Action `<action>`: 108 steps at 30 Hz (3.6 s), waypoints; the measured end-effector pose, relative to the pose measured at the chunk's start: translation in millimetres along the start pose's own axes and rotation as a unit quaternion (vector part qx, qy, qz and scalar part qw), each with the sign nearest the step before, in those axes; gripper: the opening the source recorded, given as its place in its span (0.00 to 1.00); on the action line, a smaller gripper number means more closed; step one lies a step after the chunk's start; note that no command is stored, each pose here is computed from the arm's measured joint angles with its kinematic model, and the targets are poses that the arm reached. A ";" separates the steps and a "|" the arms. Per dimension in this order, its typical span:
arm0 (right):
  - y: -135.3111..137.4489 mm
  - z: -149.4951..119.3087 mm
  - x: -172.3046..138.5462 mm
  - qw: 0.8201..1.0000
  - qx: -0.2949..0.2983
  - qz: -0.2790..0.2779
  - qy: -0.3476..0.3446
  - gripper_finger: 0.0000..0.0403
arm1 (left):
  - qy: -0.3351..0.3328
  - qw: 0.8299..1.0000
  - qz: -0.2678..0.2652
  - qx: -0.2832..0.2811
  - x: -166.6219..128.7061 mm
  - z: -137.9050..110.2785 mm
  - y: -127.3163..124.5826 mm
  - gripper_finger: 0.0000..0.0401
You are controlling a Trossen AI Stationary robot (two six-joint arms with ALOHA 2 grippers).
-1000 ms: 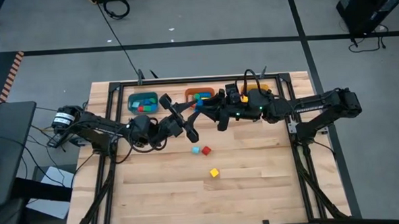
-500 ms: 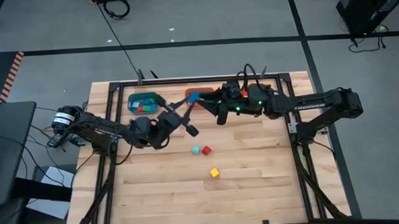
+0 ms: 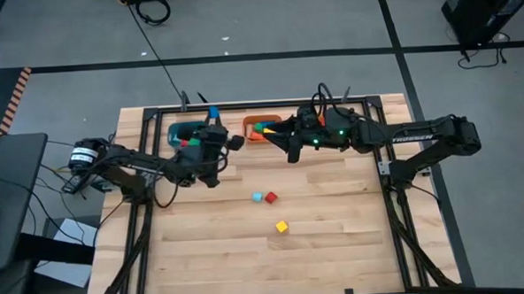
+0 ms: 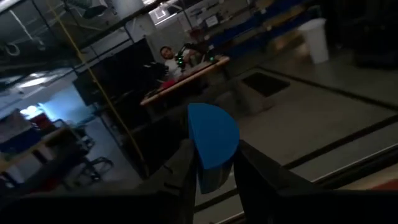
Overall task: Sort blocks by size
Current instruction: Put the blue half-circle block into the blue bin, then put the red half-circle block into the blue bin
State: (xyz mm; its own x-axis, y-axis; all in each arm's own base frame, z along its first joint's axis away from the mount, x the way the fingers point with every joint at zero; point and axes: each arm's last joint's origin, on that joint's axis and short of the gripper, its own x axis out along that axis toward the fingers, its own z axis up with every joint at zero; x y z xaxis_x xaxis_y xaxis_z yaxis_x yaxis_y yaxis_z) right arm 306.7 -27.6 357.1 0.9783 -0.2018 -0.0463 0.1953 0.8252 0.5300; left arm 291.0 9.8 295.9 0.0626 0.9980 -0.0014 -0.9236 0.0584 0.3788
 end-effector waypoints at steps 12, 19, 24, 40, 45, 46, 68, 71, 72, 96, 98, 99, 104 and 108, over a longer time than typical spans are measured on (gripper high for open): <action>0.1 -9.7 -0.7 0.999 -0.002 -0.015 0.039 0.60 | 0.028 0.997 0.066 0.025 38.8 -63.5 3.2 0.23; -0.3 -10.0 -0.7 0.999 -0.002 -0.018 0.040 0.59 | 0.036 0.996 0.084 0.027 46.2 -99.7 9.1 0.23; -0.4 -10.2 -0.6 0.999 -0.002 -0.018 0.041 0.59 | 0.035 0.996 0.083 0.013 43.6 -125.7 13.7 0.23; -0.5 -10.3 -0.6 0.999 0.004 -0.019 0.041 0.60 | 0.095 0.964 -0.108 -0.222 49.3 -166.1 4.6 0.23; -1.8 -12.2 -0.8 0.998 0.002 -0.025 0.051 0.59 | 0.188 0.952 -0.092 -0.223 60.9 -171.7 23.9 0.23; -2.4 -13.0 -1.0 0.998 0.001 -0.028 0.055 0.59 | 0.201 0.950 -0.088 -0.221 63.6 -170.9 28.8 0.23; -7.1 -11.9 -0.5 0.998 -0.001 -0.043 0.055 0.60 | 0.338 0.906 -0.116 -0.228 98.2 -176.0 63.4 0.34; -6.2 -12.4 -0.7 0.998 -0.001 -0.041 0.056 0.59 | 0.329 0.911 -0.131 -0.211 100.3 -169.5 62.3 0.38; -6.2 -12.5 -0.7 0.998 -0.001 -0.041 0.056 0.59 | 0.325 0.912 -0.136 -0.208 101.2 -166.4 61.8 0.40; -8.9 -81.0 15.8 0.964 -0.084 -0.088 0.235 0.59 | 0.236 0.884 -0.384 -0.129 105.3 -82.1 47.5 0.45; -12.1 -100.3 25.4 0.954 -0.113 -0.090 0.264 0.59 | 0.235 0.881 -0.390 -0.125 102.2 -81.7 45.8 0.45; -14.7 -110.8 30.7 0.948 -0.126 -0.092 0.278 0.58 | 0.235 0.881 -0.392 -0.124 100.8 -81.5 45.1 0.45; -24.7 -158.0 49.9 0.913 -0.210 -0.067 0.343 0.58 | 0.248 0.876 -0.401 -0.106 94.3 -83.9 43.0 0.45; -30.4 -180.7 56.3 0.893 -0.240 -0.062 0.375 0.58 | 0.265 0.871 -0.404 -0.087 89.5 -87.8 42.4 0.45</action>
State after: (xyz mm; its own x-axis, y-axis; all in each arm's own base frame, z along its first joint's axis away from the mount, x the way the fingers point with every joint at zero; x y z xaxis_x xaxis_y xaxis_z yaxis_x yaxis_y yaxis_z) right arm 368.2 31.3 185.4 0.6821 -0.0458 -0.7299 0.1362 0.9885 0.0653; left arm 224.2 103.5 230.6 0.5781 0.4965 -0.6475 -0.7048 0.7038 -0.0896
